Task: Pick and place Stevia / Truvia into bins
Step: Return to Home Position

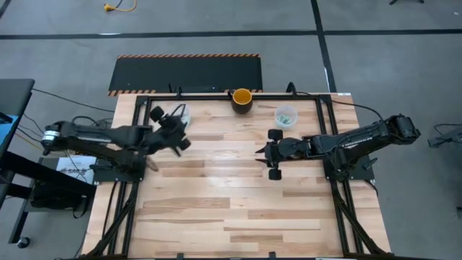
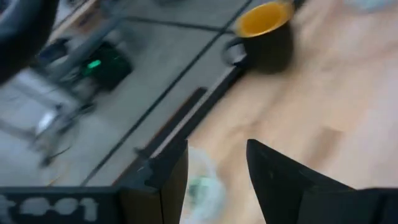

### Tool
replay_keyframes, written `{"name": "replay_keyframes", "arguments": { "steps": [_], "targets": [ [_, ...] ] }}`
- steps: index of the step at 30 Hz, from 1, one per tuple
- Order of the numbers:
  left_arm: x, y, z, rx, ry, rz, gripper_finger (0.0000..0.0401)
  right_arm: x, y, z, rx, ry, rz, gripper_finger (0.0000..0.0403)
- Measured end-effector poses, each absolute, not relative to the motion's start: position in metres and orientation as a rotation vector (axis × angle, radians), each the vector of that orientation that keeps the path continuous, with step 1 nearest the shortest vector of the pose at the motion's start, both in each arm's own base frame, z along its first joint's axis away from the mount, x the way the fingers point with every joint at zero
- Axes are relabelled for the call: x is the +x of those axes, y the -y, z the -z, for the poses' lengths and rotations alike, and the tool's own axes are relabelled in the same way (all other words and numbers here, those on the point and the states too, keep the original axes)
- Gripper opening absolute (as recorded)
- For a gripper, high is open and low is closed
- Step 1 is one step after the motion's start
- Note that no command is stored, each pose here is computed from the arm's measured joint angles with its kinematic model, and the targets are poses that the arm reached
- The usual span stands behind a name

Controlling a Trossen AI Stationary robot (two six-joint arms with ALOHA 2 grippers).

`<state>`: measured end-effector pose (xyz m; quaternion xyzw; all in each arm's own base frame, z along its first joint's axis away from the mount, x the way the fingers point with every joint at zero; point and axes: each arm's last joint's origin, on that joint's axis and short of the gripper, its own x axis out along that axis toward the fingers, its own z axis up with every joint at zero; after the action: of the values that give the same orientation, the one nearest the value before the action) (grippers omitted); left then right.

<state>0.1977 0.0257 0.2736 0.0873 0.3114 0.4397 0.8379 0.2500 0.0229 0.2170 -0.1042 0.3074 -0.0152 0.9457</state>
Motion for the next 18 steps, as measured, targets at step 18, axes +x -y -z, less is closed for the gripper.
{"name": "replay_keyframes", "arguments": {
  "steps": [18],
  "targets": [
    [0.176,0.022,-0.25,0.165,-0.155,-0.021,0.0155,0.292,-0.007,-0.235,0.212,-0.257,-0.268,0.0121]
  ]
}}
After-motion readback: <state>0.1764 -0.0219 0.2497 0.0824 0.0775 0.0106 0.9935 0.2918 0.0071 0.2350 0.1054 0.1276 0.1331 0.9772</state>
